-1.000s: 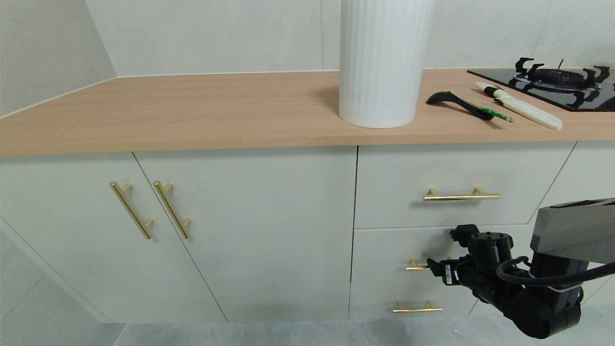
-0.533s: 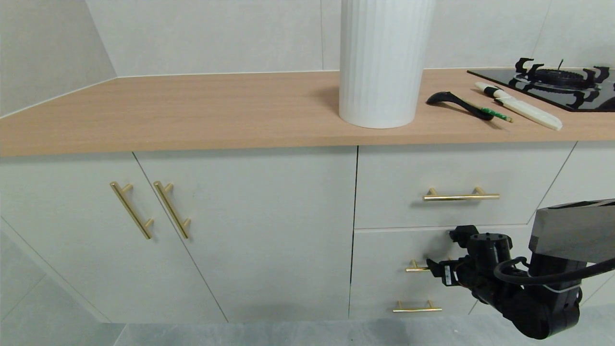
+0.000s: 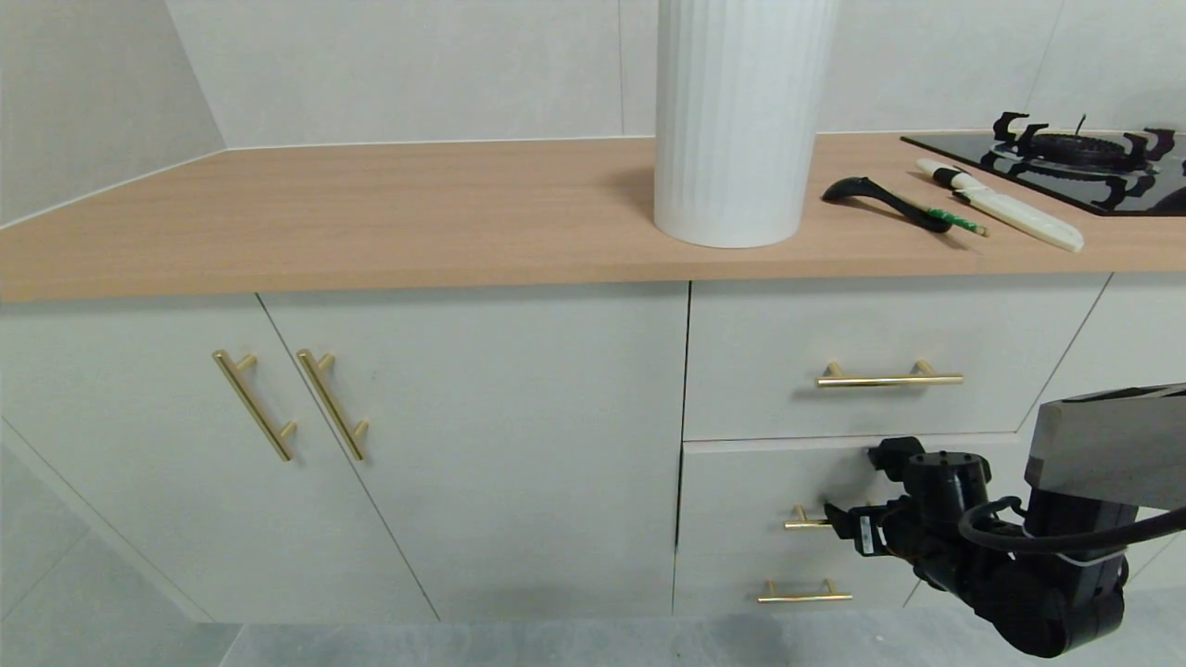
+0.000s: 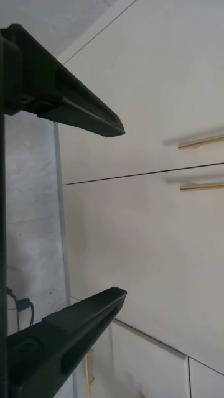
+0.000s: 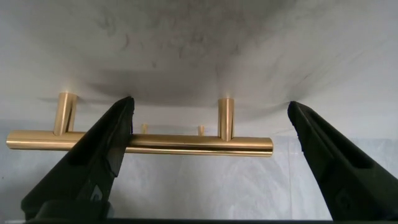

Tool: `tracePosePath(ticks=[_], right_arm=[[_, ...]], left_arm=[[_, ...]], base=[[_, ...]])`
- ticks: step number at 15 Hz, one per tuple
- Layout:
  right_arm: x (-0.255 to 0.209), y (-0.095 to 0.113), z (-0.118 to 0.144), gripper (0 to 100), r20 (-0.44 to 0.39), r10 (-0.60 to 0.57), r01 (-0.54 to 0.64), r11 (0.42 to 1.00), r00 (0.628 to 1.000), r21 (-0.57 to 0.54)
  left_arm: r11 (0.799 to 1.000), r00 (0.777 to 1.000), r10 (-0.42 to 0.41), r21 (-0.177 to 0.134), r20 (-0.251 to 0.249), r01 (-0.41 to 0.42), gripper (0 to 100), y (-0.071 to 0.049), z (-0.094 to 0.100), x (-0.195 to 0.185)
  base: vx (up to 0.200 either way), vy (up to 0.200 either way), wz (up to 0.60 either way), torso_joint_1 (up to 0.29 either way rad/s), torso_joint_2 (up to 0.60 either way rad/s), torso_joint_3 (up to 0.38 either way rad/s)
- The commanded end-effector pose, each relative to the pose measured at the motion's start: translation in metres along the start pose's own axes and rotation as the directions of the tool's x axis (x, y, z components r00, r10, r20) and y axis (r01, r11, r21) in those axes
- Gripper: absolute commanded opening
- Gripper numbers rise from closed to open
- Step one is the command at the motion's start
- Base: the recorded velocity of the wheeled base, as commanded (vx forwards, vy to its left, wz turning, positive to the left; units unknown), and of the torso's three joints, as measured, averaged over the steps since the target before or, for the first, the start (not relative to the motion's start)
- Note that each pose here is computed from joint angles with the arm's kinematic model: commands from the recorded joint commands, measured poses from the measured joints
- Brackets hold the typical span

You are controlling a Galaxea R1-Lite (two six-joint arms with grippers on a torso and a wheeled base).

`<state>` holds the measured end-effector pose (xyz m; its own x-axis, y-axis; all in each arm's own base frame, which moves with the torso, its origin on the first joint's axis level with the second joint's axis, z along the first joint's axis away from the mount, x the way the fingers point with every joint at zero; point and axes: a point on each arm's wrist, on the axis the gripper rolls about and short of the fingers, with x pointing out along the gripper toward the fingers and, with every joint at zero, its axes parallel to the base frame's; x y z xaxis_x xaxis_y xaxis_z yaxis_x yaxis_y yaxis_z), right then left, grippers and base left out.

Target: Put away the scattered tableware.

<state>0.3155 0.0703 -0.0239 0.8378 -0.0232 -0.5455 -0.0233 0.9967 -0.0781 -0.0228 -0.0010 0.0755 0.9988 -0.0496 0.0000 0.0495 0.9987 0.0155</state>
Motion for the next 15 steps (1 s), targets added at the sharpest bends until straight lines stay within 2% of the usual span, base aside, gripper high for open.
tracePosePath(ticks=[1, 4, 6, 9, 10, 13, 15], right_arm=[[-0.012, -0.002, 0.009, 100, 0.023, 0.004, -0.004, 1.0, 1.0, 0.004], [-0.036, -0.006, 0.021, 100, 0.023, 0.01, -0.009, 1.0, 1.0, -0.024], [-0.075, -0.007, 0.042, 100, -0.013, 0.036, -0.037, 0.998, 0.999, -0.047], [-0.124, -0.006, 0.064, 100, -0.032, 0.096, -0.098, 0.993, 0.995, -0.073], [-0.137, -0.005, 0.071, 100, -0.015, 0.112, -0.113, 0.991, 0.994, -0.076], [-0.148, -0.002, 0.1, 100, 0.083, 0.128, -0.123, 0.99, 0.988, -0.065], [-0.136, -0.002, 0.118, 100, 0.058, 0.112, -0.109, 0.993, 0.992, -0.056]], left_arm=[[1.0, 1.0, 0.0, 0.0, -0.002, 0.0, 100, 0.0, 0.0, 0.0], [1.0, 1.0, 0.0, 0.0, 0.0, 0.0, 100, 0.0, 0.0, 0.0], [1.0, 1.0, 0.0, 0.0, 0.0, 0.0, 100, 0.0, 0.0, 0.0], [1.0, 1.0, 0.0, 0.0, -0.002, 0.0, 100, 0.0, 0.0, 0.0], [1.0, 1.0, 0.0, 0.0, -0.002, 0.0, 100, 0.0, 0.0, 0.0], [1.0, 1.0, 0.0, 0.0, -0.002, 0.0, 100, 0.0, 0.0, 0.0], [1.0, 1.0, 0.0, 0.0, -0.002, 0.0, 100, 0.0, 0.0, 0.0]], base=[[0.0, 0.0, 0.0, 0.0, 0.0, 0.0], [0.0, 0.0, 0.0, 0.0, 0.0, 0.0], [0.0, 0.0, 0.0, 0.0, 0.0, 0.0], [0.0, 0.0, 0.0, 0.0, 0.0, 0.0], [0.0, 0.0, 0.0, 0.0, 0.0, 0.0], [0.0, 0.0, 0.0, 0.0, 0.0, 0.0], [0.0, 0.0, 0.0, 0.0, 0.0, 0.0]])
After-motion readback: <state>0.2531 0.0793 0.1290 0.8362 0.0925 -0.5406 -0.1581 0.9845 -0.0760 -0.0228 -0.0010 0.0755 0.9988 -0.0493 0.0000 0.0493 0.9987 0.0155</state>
